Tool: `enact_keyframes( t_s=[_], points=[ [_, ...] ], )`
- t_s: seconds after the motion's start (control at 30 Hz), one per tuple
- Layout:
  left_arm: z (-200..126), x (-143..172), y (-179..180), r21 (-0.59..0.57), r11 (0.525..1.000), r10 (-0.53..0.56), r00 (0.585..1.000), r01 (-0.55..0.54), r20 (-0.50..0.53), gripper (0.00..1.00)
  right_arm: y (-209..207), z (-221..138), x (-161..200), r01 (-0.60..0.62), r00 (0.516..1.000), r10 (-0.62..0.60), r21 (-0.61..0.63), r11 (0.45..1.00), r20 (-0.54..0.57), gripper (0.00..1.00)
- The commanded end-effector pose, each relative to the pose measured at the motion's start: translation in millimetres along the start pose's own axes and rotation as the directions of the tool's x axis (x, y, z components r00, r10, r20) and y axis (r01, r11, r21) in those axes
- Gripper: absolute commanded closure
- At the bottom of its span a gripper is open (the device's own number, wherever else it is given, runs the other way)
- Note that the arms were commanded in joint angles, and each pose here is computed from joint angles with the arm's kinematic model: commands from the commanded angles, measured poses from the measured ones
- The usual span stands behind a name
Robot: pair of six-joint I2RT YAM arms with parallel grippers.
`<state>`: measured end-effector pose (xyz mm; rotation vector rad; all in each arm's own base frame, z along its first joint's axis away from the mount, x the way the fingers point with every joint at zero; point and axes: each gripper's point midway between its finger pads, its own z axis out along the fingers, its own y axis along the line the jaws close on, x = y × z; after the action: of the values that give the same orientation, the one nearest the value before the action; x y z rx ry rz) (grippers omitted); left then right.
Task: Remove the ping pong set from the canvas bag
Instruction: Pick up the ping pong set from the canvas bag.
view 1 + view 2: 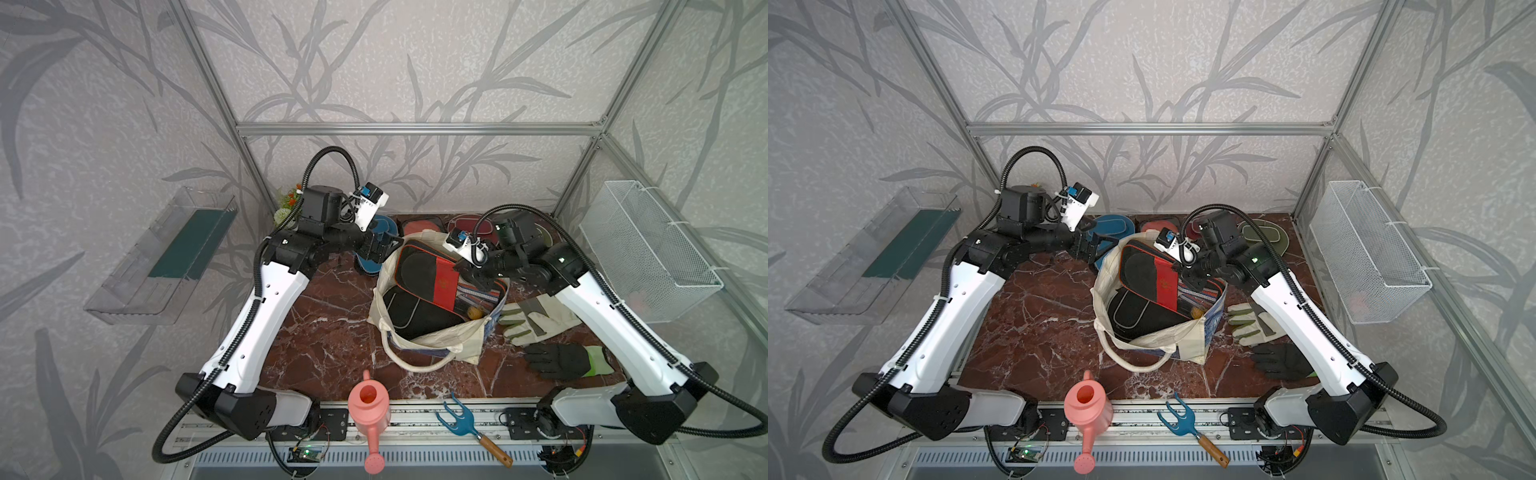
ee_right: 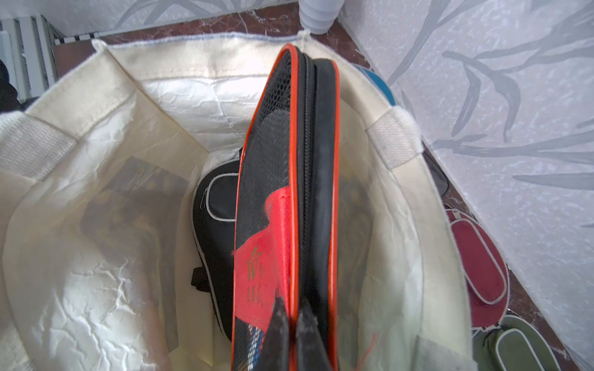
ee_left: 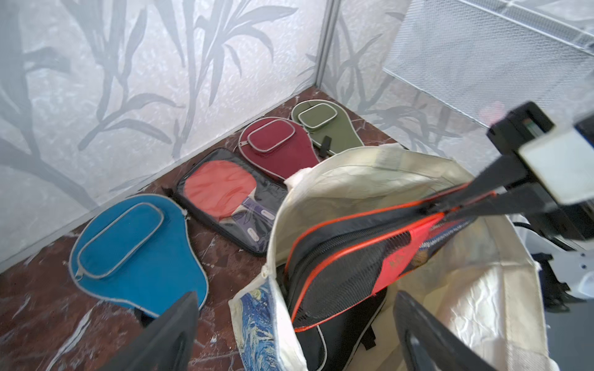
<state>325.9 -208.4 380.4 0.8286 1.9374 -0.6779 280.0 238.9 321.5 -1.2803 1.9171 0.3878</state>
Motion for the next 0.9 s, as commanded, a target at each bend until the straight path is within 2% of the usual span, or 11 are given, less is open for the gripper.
enact_keyframes(
  t_s=[0.0,0.2,0.37,0.63,0.7,0.87],
  points=[
    [-2.1,1.0,-31.3,0.191,0.979,0.074,0.997,-0.075,0.014,0.06,0.6,-37.5,-52.5,0.084,0.978,-0.084,0.008,0.996,0.193,1.0],
    [10.1,5.8,-30.3,0.24,0.968,0.081,0.997,-0.076,-0.012,0.05,2.8,-55.6,-70.9,0.121,0.96,-0.117,-0.002,0.993,0.254,1.0],
    [11.1,10.4,-47.2,0.367,0.928,0.082,0.996,-0.068,-0.022,0.05,0.6,-65.4,-78.9,0.124,0.949,-0.113,-0.017,0.992,0.294,1.0],
    [12.6,8.8,-53.3,0.421,0.905,0.072,0.997,-0.062,-0.009,0.08,0.4,-75.3,-88.2,0.139,0.934,-0.121,-0.032,0.99,0.336,1.0],
    [10.2,7.1,-58.9,0.453,0.89,0.063,0.998,-0.057,0.002,0.12,-0.3,-76.7,-90.9,0.138,0.93,-0.118,-0.034,0.99,0.349,1.0],
    [6.4,5.4,-67.1,0.503,0.863,0.042,0.999,-0.043,0.013,0.34,1.5,-77.4,-97.6,0.136,0.917,-0.104,-0.058,0.989,0.385,1.0]
  ],
)
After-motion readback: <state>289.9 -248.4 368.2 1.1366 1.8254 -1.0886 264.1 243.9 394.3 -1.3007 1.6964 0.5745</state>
